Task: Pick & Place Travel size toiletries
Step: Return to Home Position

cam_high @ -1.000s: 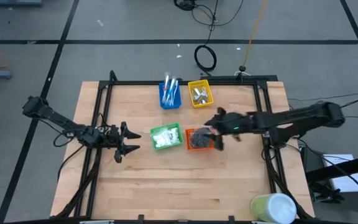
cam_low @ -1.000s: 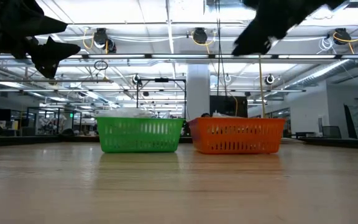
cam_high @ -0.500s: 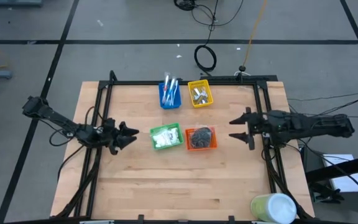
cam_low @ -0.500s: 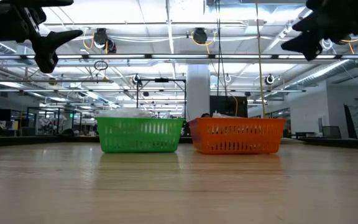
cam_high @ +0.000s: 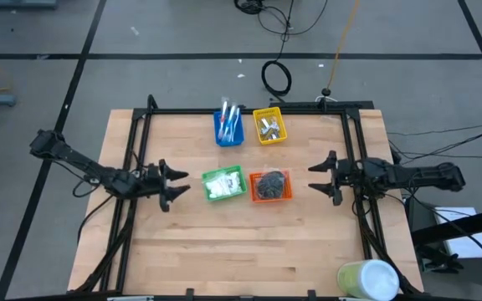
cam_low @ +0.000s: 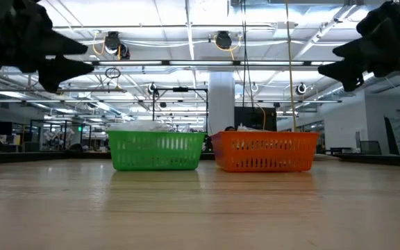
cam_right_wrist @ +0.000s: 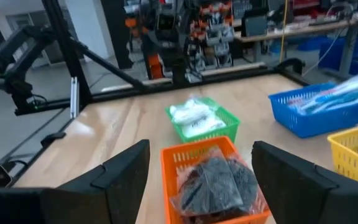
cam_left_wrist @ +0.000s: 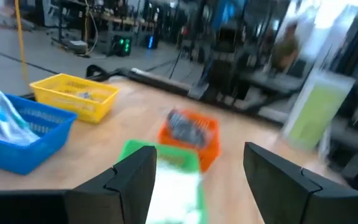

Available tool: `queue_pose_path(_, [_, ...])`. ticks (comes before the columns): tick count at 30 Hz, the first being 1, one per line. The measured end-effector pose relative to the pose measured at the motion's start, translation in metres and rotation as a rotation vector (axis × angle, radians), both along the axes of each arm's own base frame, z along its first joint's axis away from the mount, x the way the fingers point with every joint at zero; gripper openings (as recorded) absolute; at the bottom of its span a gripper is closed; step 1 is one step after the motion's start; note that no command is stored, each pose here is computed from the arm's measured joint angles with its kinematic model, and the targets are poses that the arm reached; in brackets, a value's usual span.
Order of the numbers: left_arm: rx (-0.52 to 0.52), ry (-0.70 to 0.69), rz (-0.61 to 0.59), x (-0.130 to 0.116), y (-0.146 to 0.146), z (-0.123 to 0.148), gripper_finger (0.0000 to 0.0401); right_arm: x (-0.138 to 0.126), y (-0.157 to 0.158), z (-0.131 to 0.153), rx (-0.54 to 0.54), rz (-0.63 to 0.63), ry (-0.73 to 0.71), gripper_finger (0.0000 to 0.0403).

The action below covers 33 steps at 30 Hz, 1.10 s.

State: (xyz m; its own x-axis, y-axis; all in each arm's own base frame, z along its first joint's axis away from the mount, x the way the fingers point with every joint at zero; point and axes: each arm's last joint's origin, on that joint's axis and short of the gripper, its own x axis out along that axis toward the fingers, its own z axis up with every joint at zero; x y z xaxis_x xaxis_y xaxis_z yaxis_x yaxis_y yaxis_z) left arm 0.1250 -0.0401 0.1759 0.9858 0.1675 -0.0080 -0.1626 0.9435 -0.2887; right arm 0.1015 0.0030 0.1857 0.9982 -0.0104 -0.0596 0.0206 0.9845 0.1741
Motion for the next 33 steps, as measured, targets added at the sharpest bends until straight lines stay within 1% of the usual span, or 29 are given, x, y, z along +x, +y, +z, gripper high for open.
queue_pose_path(2, [0.066, 0.039, 0.01, 0.0, 0.0, -0.003, 0.0239, -0.001, 0.0, -0.002, -0.011, 0.001, -0.014, 0.0268])
queue_pose_path(7, [0.117, 0.071, 0.112, -0.001, 0.004, -0.005, 0.0239, -0.005, 0.0, -0.001, -0.026, 0.005, -0.054, 0.027])
queue_pose_path(10, [0.108, 0.063, 0.144, -0.004, 0.009, -0.01, 0.0239, -0.008, 0.0, 0.001, -0.041, 0.012, -0.082, 0.0272])
queue_pose_path(12, [0.119, 0.08, 0.113, -0.006, 0.012, -0.014, 0.0239, -0.01, 0.0, 0.001, -0.051, 0.014, -0.091, 0.0271])
queue_pose_path(14, [0.115, 0.072, 0.09, -0.007, 0.016, -0.012, 0.0239, -0.01, 0.0, 0.0, -0.058, 0.02, -0.083, 0.0269])
queue_pose_path(20, [0.134, 0.07, 0.127, -0.016, 0.034, -0.011, 0.0239, -0.01, 0.002, 0.0, -0.063, 0.062, -0.08, 0.0269])
queue_pose_path(23, [0.132, 0.065, 0.137, -0.022, 0.04, -0.011, 0.0239, -0.01, 0.003, -0.001, -0.097, 0.092, -0.078, 0.0271])
queue_pose_path(25, [0.139, 0.028, 0.129, -0.025, 0.042, -0.007, 0.0239, -0.01, 0.003, 0.0, -0.125, 0.095, -0.081, 0.0271])
queue_pose_path(29, [0.205, -0.012, 0.118, -0.028, 0.044, -0.003, 0.0239, -0.01, 0.003, 0.002, -0.167, 0.094, -0.106, 0.0268])
queue_pose_path(33, [0.203, -0.012, 0.127, -0.029, 0.045, -0.003, 0.0239, -0.01, 0.003, 0.004, -0.182, 0.092, -0.13, 0.0269])
